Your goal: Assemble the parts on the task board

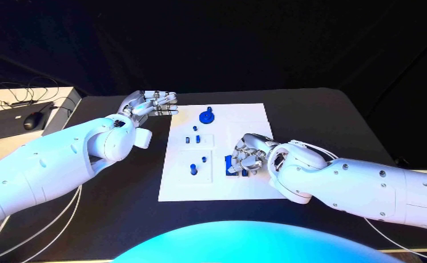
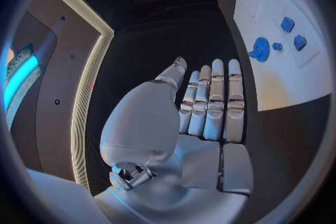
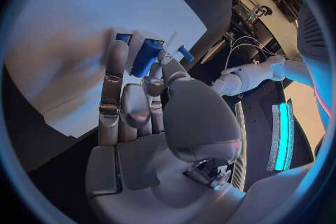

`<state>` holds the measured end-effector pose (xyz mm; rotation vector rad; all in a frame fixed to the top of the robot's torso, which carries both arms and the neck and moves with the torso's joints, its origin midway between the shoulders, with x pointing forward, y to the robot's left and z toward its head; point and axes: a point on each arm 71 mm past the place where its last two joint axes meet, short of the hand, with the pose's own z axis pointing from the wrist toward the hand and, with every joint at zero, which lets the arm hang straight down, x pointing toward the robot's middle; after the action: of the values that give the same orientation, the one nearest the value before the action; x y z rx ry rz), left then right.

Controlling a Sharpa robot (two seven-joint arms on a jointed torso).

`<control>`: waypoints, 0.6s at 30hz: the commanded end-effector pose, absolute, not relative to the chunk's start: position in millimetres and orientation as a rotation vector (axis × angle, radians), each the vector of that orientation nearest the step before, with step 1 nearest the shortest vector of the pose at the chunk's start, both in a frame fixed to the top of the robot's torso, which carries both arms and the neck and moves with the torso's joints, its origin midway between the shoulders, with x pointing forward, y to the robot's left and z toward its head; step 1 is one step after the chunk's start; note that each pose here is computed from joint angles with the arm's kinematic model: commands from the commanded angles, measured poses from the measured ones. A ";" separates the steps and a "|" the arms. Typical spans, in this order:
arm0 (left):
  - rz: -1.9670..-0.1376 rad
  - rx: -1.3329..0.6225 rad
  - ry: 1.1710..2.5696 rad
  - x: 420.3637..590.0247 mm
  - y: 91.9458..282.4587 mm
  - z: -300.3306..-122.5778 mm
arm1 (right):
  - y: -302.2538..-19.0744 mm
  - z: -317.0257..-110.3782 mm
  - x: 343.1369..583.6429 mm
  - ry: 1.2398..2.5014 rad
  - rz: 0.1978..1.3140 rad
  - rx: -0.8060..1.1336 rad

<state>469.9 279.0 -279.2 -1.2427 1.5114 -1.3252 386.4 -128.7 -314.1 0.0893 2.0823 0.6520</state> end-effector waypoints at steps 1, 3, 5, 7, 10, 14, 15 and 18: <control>-1.350 -1.234 1.507 469.5 277.2 -278.1 | -129.2 -319.6 383.8 2.104 0.613 0.046; -1.350 -1.234 1.507 469.5 277.2 -278.1 | -129.3 -320.8 383.5 2.100 0.603 0.042; -1.351 -1.234 1.508 469.5 277.1 -278.1 | -130.4 -321.9 383.6 2.093 0.588 0.042; -1.351 -1.234 1.508 469.5 277.1 -278.1 | -132.1 -322.8 384.0 2.085 0.575 0.043; -1.350 -1.234 1.508 469.5 277.5 -278.1 | -133.5 -322.9 383.9 2.079 0.571 0.044; -1.348 -1.234 1.507 469.5 278.0 -278.1 | -133.5 -322.2 383.2 2.071 0.583 0.050; -1.349 -1.234 1.507 469.5 278.0 -278.1 | -133.3 -321.7 383.1 2.066 0.591 0.054; -1.349 -1.234 1.507 469.5 277.9 -278.1 | -132.7 -319.6 383.2 2.040 0.628 0.078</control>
<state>469.8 279.7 -279.1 -1.2428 1.5112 -1.3238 382.9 -127.3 -316.1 0.0588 2.0510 0.6446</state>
